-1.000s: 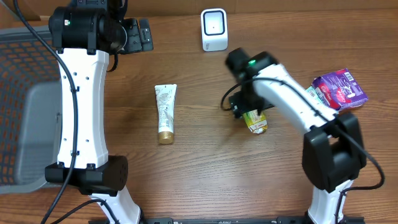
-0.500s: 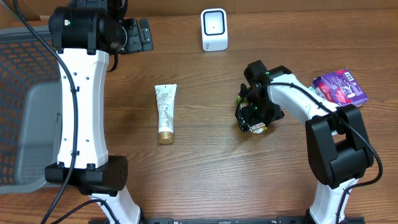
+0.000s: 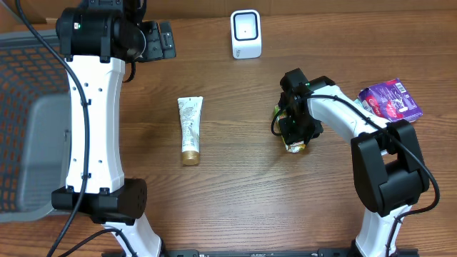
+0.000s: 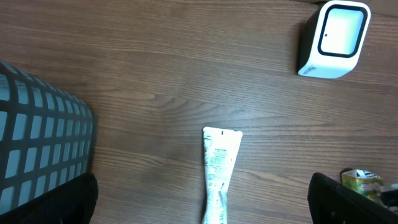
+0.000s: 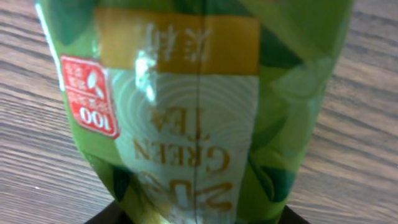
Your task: Scan the item barcode
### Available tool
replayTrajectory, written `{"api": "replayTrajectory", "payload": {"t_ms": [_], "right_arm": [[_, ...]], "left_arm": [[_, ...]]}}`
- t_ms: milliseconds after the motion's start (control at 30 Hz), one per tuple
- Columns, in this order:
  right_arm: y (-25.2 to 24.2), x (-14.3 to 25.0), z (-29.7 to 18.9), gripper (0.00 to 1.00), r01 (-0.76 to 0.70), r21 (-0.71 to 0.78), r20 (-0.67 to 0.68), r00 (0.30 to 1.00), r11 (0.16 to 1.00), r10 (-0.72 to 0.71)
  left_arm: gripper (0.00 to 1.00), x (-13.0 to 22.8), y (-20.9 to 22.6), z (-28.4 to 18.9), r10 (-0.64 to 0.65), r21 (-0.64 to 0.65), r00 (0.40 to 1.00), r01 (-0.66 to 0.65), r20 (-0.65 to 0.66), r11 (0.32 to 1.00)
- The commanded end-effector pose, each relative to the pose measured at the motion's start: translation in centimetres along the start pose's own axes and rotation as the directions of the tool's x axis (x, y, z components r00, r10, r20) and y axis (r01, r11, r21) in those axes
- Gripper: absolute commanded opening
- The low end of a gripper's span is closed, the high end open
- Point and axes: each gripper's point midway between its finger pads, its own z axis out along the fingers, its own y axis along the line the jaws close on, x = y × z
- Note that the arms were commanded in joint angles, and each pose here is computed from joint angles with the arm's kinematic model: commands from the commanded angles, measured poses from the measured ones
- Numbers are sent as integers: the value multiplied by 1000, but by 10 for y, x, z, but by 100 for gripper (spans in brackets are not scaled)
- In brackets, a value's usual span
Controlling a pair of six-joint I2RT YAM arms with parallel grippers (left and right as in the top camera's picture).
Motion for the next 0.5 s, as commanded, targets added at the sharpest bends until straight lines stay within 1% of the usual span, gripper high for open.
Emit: {"api": "replayTrajectory", "payload": {"t_ms": [0,167,200,233,367,467], "right_arm": [[15,-2,-6,43,-38,-92,2,999,995,38],[42,-14,-35,34,-5,-238,27,1000,971,12],[51,-18,-45,29,22,-280,47,999,960,-9],[58,-22,-55,27,42,-315,68,997,948,-21],[88,-35,-102,25,146,-462,178,982,875,-69],[105,-40,-136,23,204,-534,249,965,820,-77]], "left_arm": [[100,-1,-3,1,8,2,1000,-8,3,1000],[99,-1,-3,1,8,2,1000,-8,3,1000],[99,-1,-3,1,8,2,1000,-8,3,1000],[99,-1,-3,1,8,2,1000,-8,3,1000],[100,-1,-3,1,8,2,1000,-8,3,1000],[100,-1,-3,1,8,2,1000,-8,3,1000]]}}
